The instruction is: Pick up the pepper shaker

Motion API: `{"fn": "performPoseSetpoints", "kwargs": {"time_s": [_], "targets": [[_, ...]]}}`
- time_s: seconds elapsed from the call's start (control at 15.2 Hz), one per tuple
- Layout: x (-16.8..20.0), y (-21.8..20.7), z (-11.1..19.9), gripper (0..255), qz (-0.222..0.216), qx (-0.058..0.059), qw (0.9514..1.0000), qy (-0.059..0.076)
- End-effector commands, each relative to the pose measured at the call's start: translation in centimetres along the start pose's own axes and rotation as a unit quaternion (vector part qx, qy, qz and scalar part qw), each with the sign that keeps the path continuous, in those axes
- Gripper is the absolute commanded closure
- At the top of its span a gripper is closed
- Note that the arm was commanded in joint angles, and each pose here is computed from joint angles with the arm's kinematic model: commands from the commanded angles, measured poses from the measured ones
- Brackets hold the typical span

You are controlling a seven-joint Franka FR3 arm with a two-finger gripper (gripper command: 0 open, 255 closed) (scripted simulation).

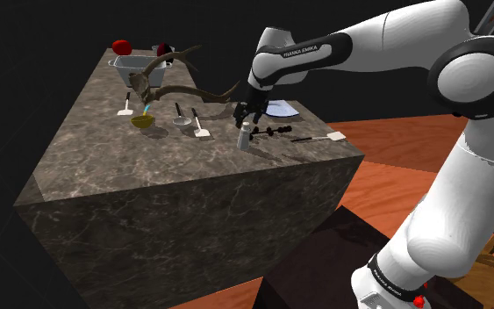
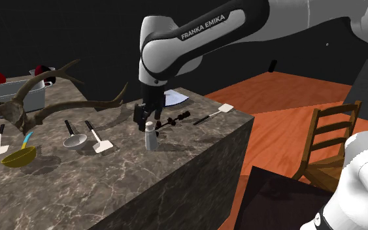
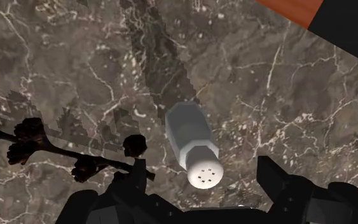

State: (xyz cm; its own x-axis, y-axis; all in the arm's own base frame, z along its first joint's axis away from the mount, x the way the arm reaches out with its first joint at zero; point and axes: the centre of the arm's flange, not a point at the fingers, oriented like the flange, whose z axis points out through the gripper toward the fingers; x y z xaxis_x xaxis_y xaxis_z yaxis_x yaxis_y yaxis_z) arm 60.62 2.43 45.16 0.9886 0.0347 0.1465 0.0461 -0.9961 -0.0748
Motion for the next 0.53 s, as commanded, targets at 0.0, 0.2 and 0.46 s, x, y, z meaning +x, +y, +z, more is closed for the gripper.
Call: {"fn": "performPoseSetpoints", "kwargs": {"time_s": [0.0, 0.2, 0.46], "targets": [[-0.14, 0.01, 0.85, 0, 0.0, 0.0, 1.0, 0.0], [-0.07, -0.05, 0.9, 255, 0.0, 0.0, 1.0, 0.0], [-0.11, -0.04, 0.91, 255, 0.0, 0.0, 1.0, 0.0]]}}
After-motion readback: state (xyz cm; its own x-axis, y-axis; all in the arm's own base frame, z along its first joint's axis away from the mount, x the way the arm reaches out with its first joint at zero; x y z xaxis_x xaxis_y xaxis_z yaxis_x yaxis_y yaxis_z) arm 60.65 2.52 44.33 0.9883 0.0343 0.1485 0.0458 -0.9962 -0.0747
